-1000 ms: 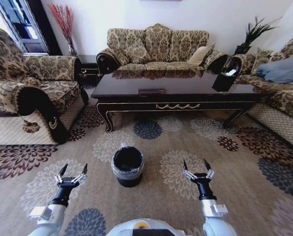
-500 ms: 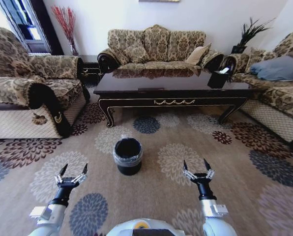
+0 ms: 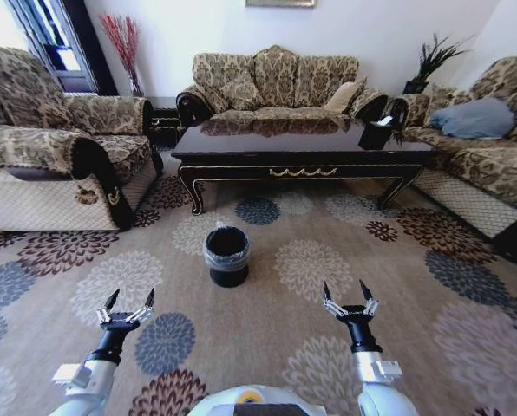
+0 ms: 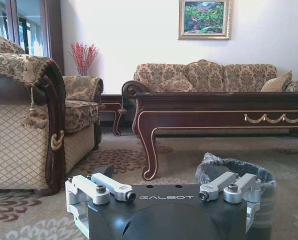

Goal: Move to the front of the table and pick up the trash from the floor, then place it into the trash bin.

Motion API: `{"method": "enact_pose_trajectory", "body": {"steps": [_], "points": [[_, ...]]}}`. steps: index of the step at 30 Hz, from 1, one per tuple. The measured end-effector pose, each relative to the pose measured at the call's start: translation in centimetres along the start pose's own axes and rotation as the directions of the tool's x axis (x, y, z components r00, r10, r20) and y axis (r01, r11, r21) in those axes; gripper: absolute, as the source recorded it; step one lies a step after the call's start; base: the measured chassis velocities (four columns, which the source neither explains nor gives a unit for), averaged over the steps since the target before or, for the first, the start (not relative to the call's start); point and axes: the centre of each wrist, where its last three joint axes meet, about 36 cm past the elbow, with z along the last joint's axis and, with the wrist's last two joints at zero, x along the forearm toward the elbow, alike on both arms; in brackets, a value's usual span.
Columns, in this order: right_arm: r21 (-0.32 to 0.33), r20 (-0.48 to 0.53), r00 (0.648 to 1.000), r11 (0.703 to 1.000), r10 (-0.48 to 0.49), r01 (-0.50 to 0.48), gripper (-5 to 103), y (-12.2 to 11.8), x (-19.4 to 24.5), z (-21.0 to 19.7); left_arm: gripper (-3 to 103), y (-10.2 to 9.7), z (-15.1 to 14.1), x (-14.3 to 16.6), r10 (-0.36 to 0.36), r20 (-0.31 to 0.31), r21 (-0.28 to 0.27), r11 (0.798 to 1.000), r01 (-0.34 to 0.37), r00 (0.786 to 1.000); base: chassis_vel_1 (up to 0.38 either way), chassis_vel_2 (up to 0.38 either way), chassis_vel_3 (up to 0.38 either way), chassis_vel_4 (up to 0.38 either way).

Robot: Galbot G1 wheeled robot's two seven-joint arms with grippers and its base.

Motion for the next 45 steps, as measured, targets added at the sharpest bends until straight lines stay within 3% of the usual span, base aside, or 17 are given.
{"method": "enact_pose_trajectory", "body": {"steps": [45], "points": [[0.000, 0.000, 1.000, 1.000, 0.000, 0.000, 100, 0.00, -0.01, 0.00, 100, 0.00, 0.00, 0.00, 0.000, 0.000, 0.000, 1.000, 0.000, 1.000, 0.168, -0.169, -0.174, 0.169]]}}
